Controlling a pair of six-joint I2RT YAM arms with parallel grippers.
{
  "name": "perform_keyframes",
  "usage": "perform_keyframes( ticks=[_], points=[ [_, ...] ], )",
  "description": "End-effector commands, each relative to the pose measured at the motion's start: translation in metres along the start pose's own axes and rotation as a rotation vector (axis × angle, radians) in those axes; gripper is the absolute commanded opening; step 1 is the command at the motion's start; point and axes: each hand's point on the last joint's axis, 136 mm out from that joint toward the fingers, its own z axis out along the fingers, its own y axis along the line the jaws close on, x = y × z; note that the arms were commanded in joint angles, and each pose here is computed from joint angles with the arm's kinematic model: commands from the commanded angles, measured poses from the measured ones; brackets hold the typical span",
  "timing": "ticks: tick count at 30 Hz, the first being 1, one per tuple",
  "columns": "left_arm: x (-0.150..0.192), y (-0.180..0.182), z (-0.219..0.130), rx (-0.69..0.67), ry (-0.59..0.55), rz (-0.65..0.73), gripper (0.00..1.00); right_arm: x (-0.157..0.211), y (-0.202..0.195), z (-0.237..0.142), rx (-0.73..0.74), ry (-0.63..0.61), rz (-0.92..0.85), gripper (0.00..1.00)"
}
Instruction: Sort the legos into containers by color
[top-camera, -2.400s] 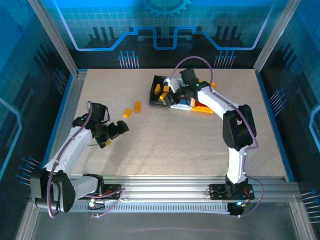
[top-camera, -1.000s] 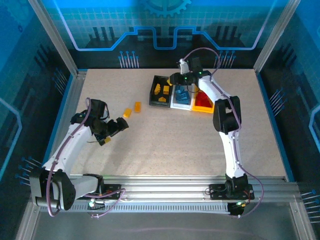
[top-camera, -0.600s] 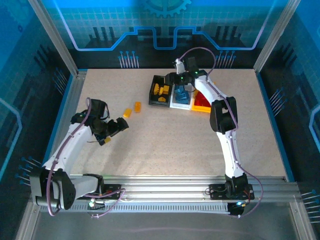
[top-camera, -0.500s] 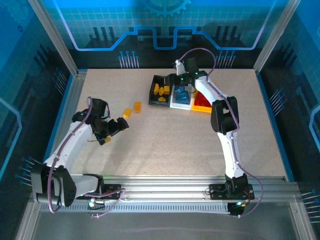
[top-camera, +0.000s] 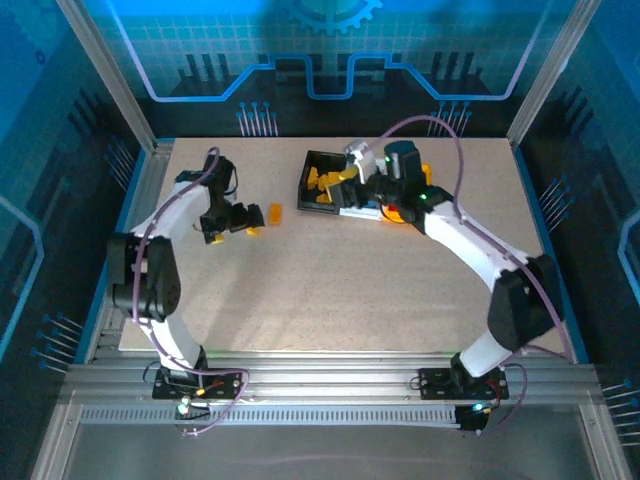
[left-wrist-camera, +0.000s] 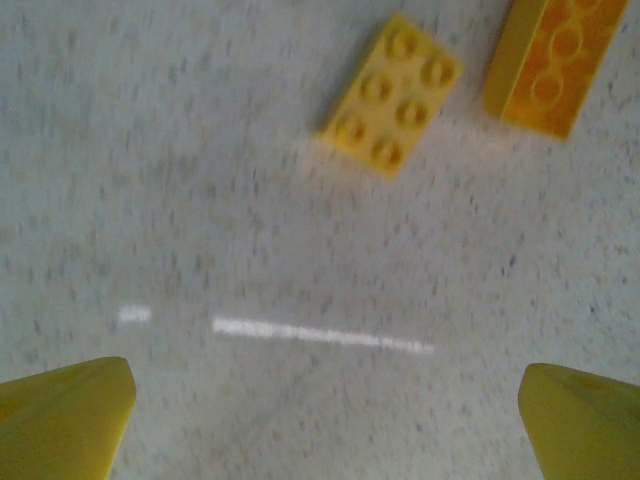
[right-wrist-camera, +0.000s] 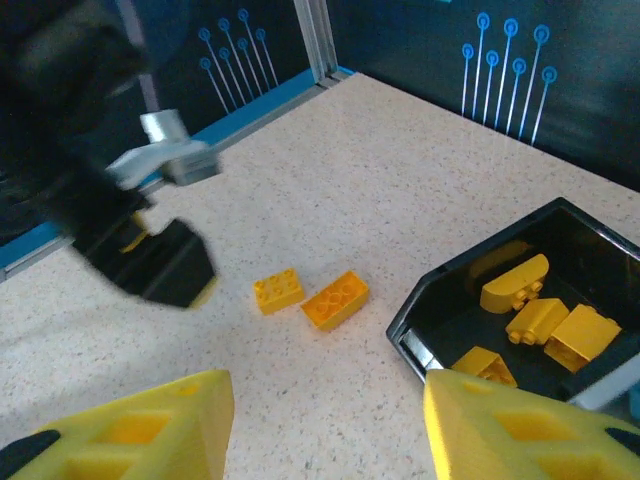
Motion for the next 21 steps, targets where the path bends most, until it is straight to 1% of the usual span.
perform_keyframes(
  ticks=[1, 4, 7, 11, 15, 21],
  points=[
    [-0.018, 0.012, 0.011, -0.089, 0.016, 0.134, 0.98, 0.0, 0.012, -0.021, 0.018, -0.038, -0.092, 0.54],
    [-0.031, 0.009, 0.027, -0.108, 0.029, 0.175, 0.92, 0.01, 0.02, -0.038, 0.028, -0.013, -0.092, 0.54],
    [-0.037, 0.001, 0.041, -0.116, 0.042, 0.209, 0.89, 0.02, 0.026, -0.05, 0.027, 0.019, -0.092, 0.54],
    [-0.035, -0.007, 0.063, -0.136, 0.075, 0.27, 0.85, 0.032, 0.023, -0.059, 0.047, 0.055, -0.074, 0.54],
    [-0.033, -0.006, 0.079, -0.151, 0.097, 0.279, 0.82, 0.032, 0.019, -0.065, 0.059, 0.05, -0.047, 0.54],
    [-0.034, -0.007, 0.088, -0.148, 0.103, 0.274, 0.76, 0.033, 0.017, -0.068, 0.065, 0.07, -0.046, 0.53]
  ],
)
